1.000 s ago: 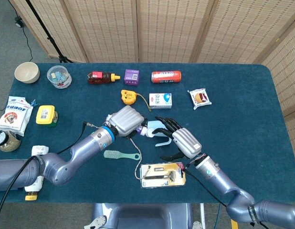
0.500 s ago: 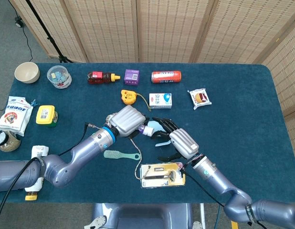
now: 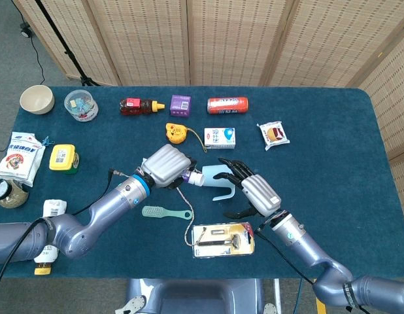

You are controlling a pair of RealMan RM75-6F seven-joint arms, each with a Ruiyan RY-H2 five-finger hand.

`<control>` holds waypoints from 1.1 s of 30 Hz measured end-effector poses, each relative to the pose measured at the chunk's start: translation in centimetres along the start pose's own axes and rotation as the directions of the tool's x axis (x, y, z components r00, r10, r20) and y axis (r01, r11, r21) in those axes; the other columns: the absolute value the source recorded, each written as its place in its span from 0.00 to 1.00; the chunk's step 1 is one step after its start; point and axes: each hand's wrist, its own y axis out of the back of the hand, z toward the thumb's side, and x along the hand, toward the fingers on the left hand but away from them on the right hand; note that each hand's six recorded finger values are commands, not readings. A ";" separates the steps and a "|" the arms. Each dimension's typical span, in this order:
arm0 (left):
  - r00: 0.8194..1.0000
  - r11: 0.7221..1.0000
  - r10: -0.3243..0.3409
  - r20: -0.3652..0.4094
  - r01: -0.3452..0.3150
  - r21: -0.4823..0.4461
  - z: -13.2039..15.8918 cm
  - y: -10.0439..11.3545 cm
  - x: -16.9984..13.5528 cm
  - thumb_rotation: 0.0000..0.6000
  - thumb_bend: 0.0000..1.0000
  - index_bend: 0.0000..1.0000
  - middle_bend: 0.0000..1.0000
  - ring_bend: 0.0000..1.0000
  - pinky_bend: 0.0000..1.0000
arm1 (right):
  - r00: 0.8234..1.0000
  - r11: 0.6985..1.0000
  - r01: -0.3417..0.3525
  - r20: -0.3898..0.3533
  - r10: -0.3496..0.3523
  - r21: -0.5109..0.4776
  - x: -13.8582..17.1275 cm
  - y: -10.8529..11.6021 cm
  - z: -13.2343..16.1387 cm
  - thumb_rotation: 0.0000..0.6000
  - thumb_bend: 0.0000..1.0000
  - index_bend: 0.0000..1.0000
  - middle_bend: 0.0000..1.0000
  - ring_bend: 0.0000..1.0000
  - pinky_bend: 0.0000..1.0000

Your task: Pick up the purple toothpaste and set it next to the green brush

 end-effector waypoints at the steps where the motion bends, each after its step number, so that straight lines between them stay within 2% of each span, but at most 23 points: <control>1: 1.000 1.000 0.000 -0.004 0.000 0.001 -0.2 -0.1 -0.1 1.00 1.00 0.61 0.46 0.51 0.57 | 1.000 1.000 0.004 0.004 -0.004 0.000 0.1 0.2 -0.1 1.00 0.16 0.19 0.00 0.00 0.00; 5: 1.000 1.000 0.001 -0.017 -0.001 0.001 -1.1 -0.5 -0.6 1.00 1.00 0.61 0.46 0.51 0.57 | 1.000 1.000 0.020 0.019 -0.020 -0.020 0.6 0.8 -0.5 1.00 0.16 0.12 0.00 0.00 0.00; 11: 0.999 0.999 0.033 -0.032 -0.033 0.001 -2.0 -0.7 -1.3 1.00 1.00 0.61 0.46 0.51 0.57 | 0.998 0.992 0.047 0.048 -0.041 -0.121 1.1 1.3 -1.2 1.00 0.16 0.01 0.00 0.00 0.00; 17: 0.998 0.998 0.056 -0.040 -0.056 -0.016 -2.4 -0.5 -1.6 1.00 1.00 0.61 0.46 0.51 0.57 | 0.997 0.958 0.064 0.067 -0.048 -0.280 1.3 1.4 -1.6 1.00 0.16 0.00 0.00 0.00 0.00; 21: 0.997 0.998 0.063 -0.051 -0.064 -0.027 -2.9 -0.2 -1.8 1.00 1.00 0.61 0.46 0.51 0.57 | 0.996 0.921 0.078 0.072 -0.055 -0.382 1.2 1.6 -1.9 0.99 0.16 0.00 0.00 0.00 0.00; 24: 0.996 0.997 0.064 -0.060 -0.066 -0.034 -3.2 -0.1 -2.0 1.00 1.00 0.61 0.46 0.51 0.57 | 0.995 0.891 0.092 0.074 -0.065 -0.444 1.2 1.7 -2.1 0.91 0.15 0.00 0.00 0.00 0.00; 27: 0.996 0.997 0.062 -0.061 -0.064 -0.037 -3.4 -0.1 -2.1 1.00 1.00 0.61 0.46 0.51 0.57 | 0.994 0.857 0.107 0.078 -0.079 -0.504 1.1 1.8 -2.3 0.85 0.06 0.00 0.00 0.00 0.00; 29: 0.996 0.997 0.061 -0.061 -0.063 -0.034 -3.5 -0.1 -2.1 1.00 1.00 0.61 0.46 0.51 0.57 | 0.993 0.835 0.115 0.079 -0.086 -0.538 1.1 1.8 -2.4 0.76 0.00 0.00 0.00 0.00 0.00; 33: 0.996 0.997 0.066 -0.062 -0.068 -0.040 -3.5 0.1 -2.0 1.00 1.00 0.61 0.46 0.51 0.57 | 0.992 0.783 0.130 0.081 -0.101 -0.608 1.2 1.8 -2.6 0.60 0.00 0.00 0.00 0.00 0.00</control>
